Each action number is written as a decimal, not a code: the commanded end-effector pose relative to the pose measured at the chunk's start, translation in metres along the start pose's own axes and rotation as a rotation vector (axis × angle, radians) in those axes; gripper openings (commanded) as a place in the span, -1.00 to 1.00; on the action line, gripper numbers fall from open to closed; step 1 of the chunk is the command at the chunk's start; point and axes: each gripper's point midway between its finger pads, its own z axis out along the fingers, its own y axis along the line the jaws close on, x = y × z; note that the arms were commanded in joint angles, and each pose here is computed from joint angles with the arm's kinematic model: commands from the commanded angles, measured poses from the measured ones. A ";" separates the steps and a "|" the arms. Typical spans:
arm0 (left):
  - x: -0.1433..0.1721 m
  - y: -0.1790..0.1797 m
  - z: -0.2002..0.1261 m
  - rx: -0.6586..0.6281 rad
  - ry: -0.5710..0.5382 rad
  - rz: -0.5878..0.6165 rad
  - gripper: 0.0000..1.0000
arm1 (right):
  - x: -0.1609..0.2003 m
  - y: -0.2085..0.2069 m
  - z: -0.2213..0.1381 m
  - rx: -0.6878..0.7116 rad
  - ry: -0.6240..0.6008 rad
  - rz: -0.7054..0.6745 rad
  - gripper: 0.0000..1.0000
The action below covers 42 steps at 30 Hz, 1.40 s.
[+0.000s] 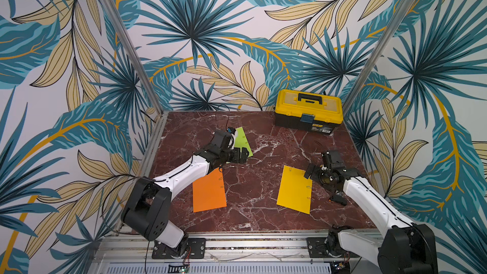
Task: Unclip the paperclips from the documents
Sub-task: Move the document to the center of the board.
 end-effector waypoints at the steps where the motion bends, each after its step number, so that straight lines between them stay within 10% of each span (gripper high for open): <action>1: 0.017 -0.030 0.007 0.090 0.122 -0.050 1.00 | 0.026 0.000 0.021 -0.006 0.127 0.062 0.98; 32: 0.087 -0.042 0.019 0.139 0.350 -0.202 0.98 | 0.063 0.074 0.059 -0.221 0.327 -0.034 0.99; 42: 0.114 -0.050 0.023 0.130 0.435 -0.245 0.91 | 0.099 0.034 0.041 -0.110 0.418 -0.068 0.98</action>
